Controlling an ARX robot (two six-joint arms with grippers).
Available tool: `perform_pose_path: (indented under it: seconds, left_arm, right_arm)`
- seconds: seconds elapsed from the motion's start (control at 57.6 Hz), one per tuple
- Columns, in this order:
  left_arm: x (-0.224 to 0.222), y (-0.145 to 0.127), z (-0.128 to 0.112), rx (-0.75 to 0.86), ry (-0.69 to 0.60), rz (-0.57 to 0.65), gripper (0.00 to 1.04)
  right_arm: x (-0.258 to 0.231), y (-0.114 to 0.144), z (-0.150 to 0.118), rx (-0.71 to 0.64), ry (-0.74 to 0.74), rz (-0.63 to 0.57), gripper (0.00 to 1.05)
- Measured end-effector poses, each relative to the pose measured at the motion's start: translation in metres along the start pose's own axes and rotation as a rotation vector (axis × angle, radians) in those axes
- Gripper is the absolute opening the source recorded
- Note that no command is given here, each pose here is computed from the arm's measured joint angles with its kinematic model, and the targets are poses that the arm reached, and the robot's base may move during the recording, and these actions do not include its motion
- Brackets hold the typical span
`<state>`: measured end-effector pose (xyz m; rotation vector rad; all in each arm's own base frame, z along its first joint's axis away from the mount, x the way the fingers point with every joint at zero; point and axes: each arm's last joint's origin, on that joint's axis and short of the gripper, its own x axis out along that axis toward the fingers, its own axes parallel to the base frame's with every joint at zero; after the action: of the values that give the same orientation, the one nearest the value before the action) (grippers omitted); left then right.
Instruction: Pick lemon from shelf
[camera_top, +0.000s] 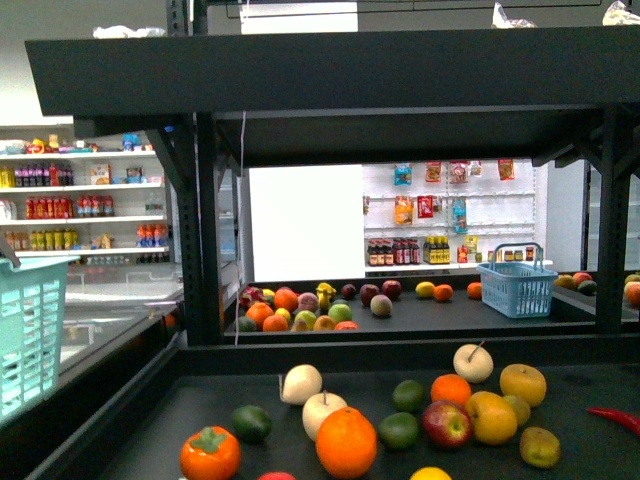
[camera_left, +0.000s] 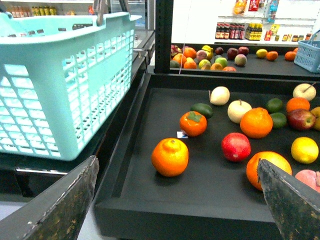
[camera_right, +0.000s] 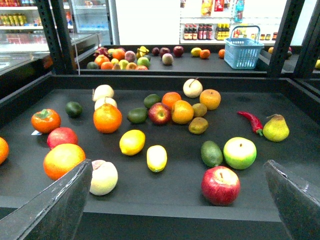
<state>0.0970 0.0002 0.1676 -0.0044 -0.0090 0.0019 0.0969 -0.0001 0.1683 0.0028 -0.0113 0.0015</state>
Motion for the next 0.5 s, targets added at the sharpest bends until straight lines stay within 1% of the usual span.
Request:
perform_pose_path:
  seconds: [0.503]
  left_arm:
    - [0.0,0.0,0.0,0.0,0.0,0.0,0.97]
  right_arm:
    - [0.0,0.0,0.0,0.0,0.0,0.0,1.02]
